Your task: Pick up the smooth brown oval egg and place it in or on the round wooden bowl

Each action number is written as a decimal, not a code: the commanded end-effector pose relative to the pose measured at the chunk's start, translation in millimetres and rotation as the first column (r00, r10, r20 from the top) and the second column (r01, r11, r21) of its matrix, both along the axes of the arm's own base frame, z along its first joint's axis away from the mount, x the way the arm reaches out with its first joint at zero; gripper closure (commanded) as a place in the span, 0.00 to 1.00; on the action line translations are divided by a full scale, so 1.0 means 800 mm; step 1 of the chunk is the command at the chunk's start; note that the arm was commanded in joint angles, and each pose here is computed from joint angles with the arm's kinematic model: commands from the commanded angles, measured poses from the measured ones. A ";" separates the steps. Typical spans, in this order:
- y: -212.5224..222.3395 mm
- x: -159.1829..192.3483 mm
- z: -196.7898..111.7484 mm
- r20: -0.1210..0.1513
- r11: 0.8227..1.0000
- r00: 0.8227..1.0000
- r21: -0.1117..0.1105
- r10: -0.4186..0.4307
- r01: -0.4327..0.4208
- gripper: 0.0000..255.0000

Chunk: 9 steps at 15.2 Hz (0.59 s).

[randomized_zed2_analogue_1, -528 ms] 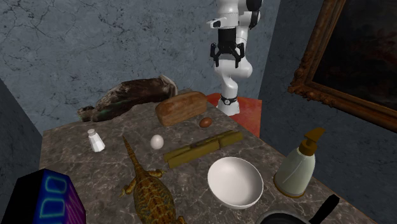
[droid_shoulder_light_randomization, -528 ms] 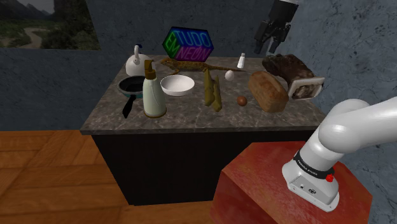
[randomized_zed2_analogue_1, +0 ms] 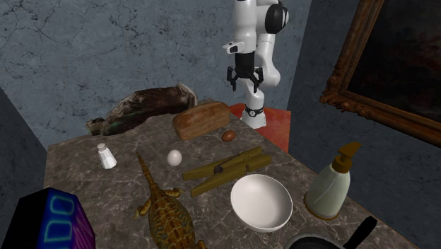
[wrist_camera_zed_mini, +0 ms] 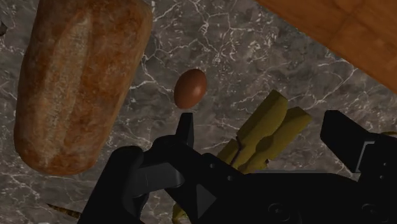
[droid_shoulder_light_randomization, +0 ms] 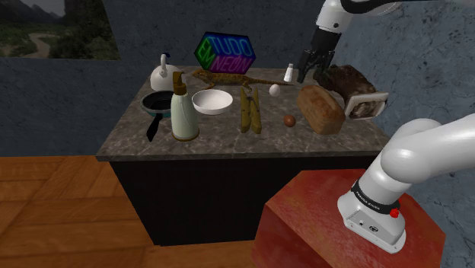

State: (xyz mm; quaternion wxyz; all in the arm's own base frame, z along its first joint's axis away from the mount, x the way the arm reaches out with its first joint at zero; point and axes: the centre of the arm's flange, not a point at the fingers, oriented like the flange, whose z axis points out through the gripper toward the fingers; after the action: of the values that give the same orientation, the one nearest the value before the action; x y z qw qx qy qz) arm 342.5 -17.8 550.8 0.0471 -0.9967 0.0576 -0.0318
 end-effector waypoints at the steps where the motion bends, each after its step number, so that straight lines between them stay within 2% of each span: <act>1: -0.007 0.006 -0.035 -0.001 1.000 1.000 -0.005 0.015 -0.015 0.00; 9: -0.039 0.040 -0.158 -0.011 0.997 0.998 -0.024 0.068 -0.068 0.00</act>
State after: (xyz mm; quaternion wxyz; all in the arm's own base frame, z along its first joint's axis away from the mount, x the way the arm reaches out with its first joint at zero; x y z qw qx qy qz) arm 369.7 -48.2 434.1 0.0371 -0.9986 0.0273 -0.0252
